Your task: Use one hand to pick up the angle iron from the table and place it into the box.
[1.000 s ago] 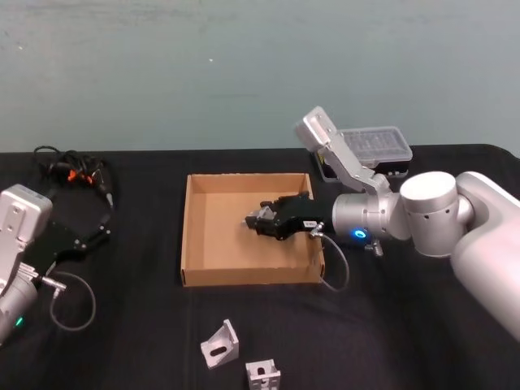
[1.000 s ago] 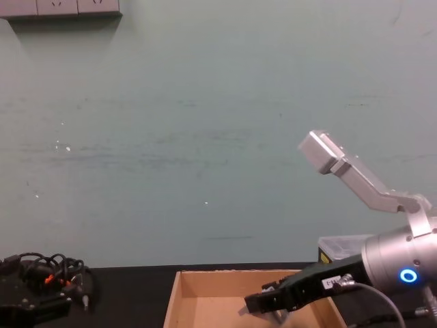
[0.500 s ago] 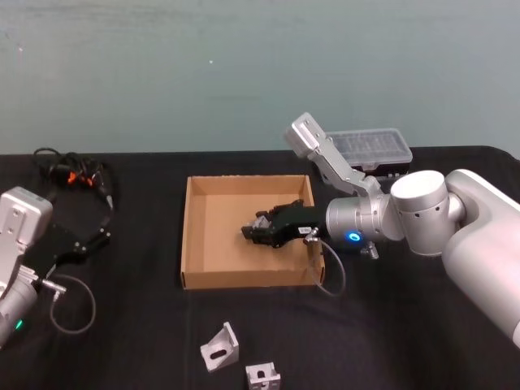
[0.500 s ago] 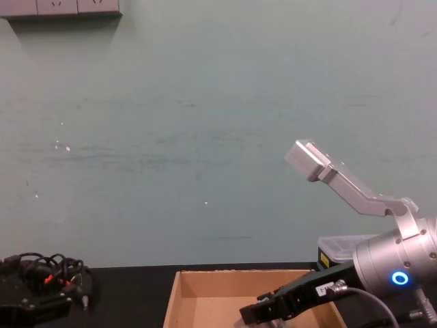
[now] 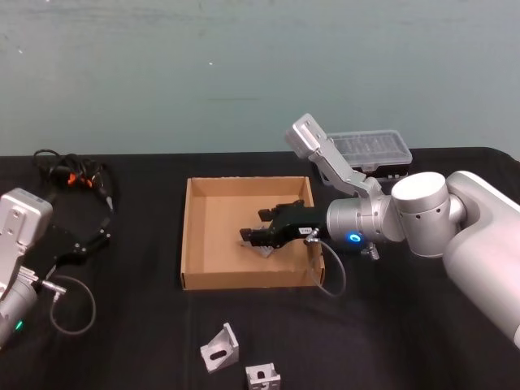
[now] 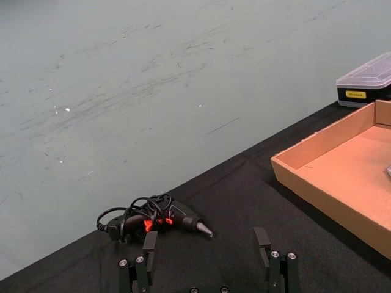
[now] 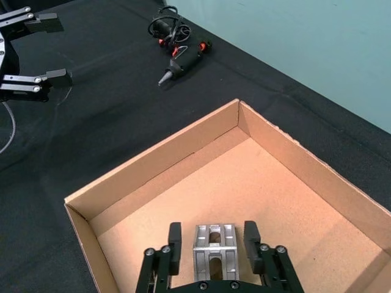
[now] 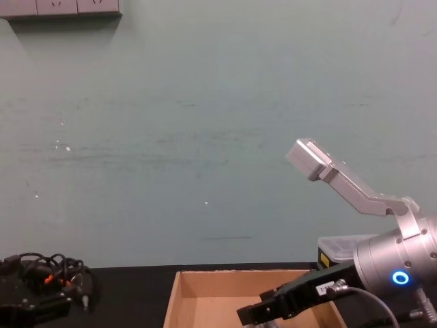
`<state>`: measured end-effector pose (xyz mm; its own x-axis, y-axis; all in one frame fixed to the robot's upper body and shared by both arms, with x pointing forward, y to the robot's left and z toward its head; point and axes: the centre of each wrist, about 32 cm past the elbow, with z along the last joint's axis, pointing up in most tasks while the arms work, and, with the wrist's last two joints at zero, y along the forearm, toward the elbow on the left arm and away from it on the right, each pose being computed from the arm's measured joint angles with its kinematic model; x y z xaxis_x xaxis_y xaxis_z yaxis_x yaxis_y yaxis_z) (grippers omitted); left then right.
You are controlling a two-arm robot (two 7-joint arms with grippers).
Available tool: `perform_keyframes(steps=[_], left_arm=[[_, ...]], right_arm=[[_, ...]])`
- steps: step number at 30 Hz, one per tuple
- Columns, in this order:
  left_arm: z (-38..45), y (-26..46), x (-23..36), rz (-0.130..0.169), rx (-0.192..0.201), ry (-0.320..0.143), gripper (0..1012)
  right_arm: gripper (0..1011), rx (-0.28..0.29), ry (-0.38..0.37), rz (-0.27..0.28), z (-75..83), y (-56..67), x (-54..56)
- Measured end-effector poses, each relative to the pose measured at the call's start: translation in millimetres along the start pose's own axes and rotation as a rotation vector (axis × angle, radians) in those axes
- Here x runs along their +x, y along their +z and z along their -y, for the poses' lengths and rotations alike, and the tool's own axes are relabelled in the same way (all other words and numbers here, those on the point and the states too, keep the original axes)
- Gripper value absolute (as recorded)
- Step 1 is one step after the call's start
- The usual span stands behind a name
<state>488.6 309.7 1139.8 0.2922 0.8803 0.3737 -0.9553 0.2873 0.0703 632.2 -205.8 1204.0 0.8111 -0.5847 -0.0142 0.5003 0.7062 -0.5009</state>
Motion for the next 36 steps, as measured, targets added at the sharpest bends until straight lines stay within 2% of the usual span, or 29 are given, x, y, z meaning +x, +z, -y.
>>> perform_keyframes(steps=[14,23,31,36], left_arm=[[0.0,0.0,0.0,0.0,0.0,0.0,1000],[0.0,0.0,0.0,0.0,0.0,0.0,1000],[0.0,0.0,0.0,0.0,0.0,0.0,1000],[0.0,0.0,0.0,0.0,0.0,0.0,1000]], right_arm=[[1000,0.002,-0.002,0.0,0.3,-0.2,0.0],[1003,0.01,-0.001,0.003,1.7,-1.1,-0.8],[1003,0.098,0.002,0.015,16.5,-15.9,-5.6],[1003,0.18,0.009,0.016,27.9,-25.1,-10.7]])
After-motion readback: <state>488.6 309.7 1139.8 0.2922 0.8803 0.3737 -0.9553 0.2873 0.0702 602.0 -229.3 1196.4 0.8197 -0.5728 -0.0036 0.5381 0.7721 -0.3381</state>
